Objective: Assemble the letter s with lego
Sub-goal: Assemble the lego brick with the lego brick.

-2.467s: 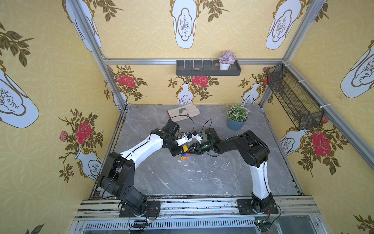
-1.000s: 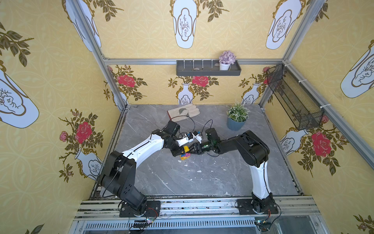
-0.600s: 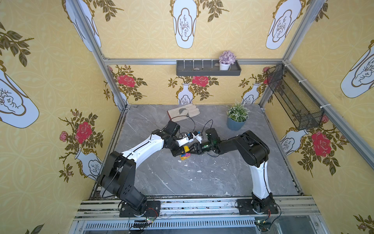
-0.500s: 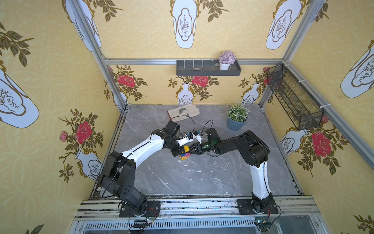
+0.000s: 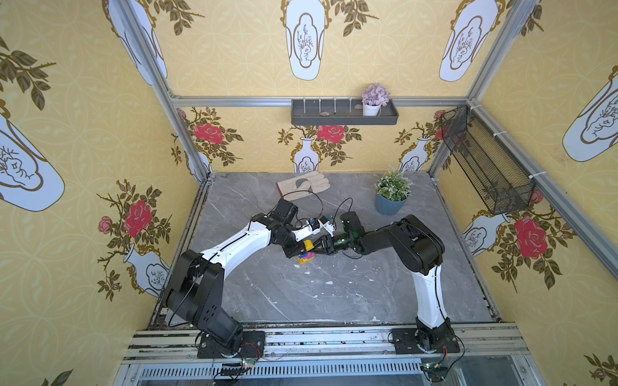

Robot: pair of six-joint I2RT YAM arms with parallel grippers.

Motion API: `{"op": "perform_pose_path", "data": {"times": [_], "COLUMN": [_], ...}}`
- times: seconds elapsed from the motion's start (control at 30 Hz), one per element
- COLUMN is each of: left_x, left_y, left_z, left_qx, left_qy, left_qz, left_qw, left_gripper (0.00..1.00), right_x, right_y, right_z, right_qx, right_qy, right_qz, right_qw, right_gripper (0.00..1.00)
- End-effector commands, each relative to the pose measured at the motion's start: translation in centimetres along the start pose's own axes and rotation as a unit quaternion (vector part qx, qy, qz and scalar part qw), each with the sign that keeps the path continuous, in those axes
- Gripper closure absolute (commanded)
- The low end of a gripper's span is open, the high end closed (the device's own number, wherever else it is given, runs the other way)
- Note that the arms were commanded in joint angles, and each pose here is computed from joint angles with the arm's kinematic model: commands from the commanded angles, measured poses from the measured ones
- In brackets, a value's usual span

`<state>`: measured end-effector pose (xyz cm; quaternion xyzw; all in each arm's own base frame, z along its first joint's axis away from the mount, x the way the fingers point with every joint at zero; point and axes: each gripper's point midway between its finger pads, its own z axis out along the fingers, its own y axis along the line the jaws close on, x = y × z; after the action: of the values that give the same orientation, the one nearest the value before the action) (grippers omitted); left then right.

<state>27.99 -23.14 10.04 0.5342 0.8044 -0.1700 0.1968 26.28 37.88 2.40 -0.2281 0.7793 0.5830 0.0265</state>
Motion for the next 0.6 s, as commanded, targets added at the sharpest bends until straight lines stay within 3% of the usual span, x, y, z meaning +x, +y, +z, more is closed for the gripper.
{"op": "perform_pose_path", "data": {"times": [0.0,0.57], "left_x": [0.44,0.38], "left_y": [0.11,-0.23], "left_z": [0.32,0.36], "left_qx": [-0.001,0.003], "left_qy": [0.008,0.007], "left_qz": [0.003,0.004], "left_qw": [1.000,1.000], "left_gripper": [0.88,0.87], "right_x": [5.65,5.72], "right_y": [-9.06,-9.14], "right_z": [-1.32,-1.60], "right_qx": [0.191,0.194], "right_qy": [0.028,0.025], "right_qz": [0.136,0.137], "right_qw": [0.972,0.971], "right_gripper": [0.37,0.37]}}
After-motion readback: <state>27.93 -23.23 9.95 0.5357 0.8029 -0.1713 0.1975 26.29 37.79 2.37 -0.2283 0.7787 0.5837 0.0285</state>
